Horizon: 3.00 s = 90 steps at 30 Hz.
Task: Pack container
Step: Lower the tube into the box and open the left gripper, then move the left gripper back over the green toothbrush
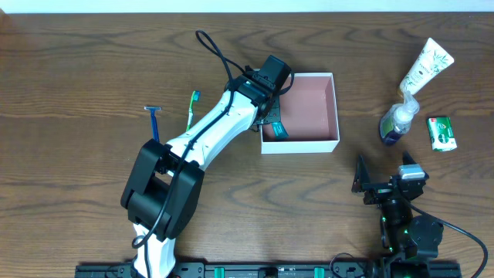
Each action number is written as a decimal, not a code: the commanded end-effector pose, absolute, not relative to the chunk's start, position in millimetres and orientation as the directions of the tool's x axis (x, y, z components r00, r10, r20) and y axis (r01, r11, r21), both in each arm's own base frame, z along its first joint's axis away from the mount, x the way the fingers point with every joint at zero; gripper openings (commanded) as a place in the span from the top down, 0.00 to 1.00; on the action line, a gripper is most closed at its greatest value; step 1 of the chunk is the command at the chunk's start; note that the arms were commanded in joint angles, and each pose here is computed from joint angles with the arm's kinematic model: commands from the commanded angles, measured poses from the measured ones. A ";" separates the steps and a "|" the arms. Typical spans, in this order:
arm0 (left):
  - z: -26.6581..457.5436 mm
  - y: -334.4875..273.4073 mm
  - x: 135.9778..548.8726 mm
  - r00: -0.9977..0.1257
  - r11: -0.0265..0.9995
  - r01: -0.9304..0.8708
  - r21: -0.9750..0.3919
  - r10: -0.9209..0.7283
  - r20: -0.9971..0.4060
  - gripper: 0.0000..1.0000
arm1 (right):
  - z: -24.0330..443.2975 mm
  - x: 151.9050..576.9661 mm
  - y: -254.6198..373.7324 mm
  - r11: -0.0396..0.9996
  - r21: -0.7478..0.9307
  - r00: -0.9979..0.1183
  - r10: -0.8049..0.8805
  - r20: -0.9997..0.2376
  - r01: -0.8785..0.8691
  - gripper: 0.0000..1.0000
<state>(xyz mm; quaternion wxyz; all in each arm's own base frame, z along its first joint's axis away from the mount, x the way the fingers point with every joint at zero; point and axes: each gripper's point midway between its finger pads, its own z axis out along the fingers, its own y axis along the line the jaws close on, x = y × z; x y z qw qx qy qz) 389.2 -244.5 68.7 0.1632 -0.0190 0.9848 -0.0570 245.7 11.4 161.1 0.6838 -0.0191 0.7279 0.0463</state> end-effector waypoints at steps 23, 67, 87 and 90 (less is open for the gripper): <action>67.0 -244.4 390.8 -0.945 0.992 -0.022 -0.127 -0.062 -0.320 0.79 | 160.1 245.6 13.0 0.995 0.023 -0.062 0.017 -0.998 -0.097 0.01; 96.7 -31.1 403.5 -0.976 0.998 -0.040 0.054 -0.028 -0.215 0.18 | 160.1 245.6 13.0 0.995 0.023 -0.062 0.017 -0.998 -0.097 0.01; 66.3 -33.7 401.2 -0.991 1.000 -0.006 -0.003 -0.006 -0.133 0.18 | 160.1 245.6 13.0 0.995 0.023 -0.062 0.017 -0.998 -0.097 0.01; 60.5 -33.8 400.3 -0.993 1.000 -0.006 -0.001 -0.006 -0.117 0.17 | 160.1 245.6 13.0 0.995 0.023 -0.062 0.017 -0.998 -0.097 0.01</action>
